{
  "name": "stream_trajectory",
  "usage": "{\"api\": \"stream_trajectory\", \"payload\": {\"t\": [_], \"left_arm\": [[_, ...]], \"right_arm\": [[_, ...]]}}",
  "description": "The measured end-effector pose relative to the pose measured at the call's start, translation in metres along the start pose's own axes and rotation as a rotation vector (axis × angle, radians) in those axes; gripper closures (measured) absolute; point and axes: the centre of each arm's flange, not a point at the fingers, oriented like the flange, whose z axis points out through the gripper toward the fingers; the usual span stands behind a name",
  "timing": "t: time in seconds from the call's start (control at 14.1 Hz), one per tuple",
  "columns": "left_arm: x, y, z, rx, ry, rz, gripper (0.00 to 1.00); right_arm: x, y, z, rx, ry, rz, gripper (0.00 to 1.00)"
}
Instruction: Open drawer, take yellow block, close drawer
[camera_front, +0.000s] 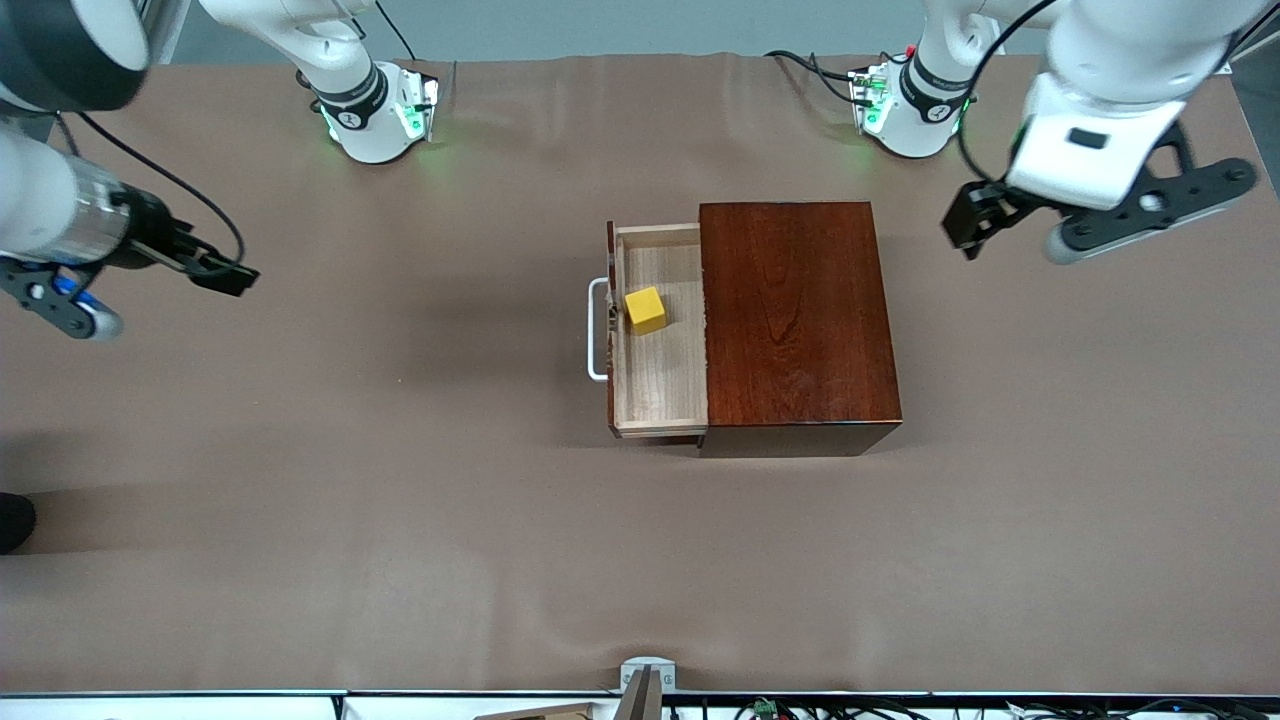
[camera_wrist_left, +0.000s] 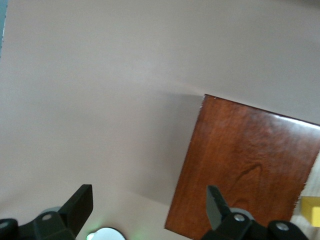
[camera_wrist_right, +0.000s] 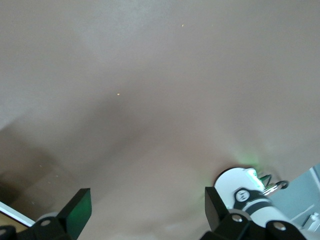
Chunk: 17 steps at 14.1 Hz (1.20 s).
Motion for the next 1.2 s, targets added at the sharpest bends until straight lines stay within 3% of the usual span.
{"api": "stream_trajectory", "payload": {"t": [0.35, 0.78, 1.2], "left_arm": [[0.005, -0.043, 0.001, -0.012, -0.022, 0.084, 0.0], [0.022, -0.119, 0.003, -0.063, -0.045, 0.186, 0.0], [0.04, -0.212, 0.012, -0.2, -0.065, 0.221, 0.0]], "right_arm": [[-0.042, -0.057, 0.014, -0.009, 0.036, 0.134, 0.0], [-0.063, -0.103, 0.037, 0.03, -0.006, 0.311, 0.0], [-0.116, -0.167, 0.067, 0.051, 0.018, 0.46, 0.0]]}}
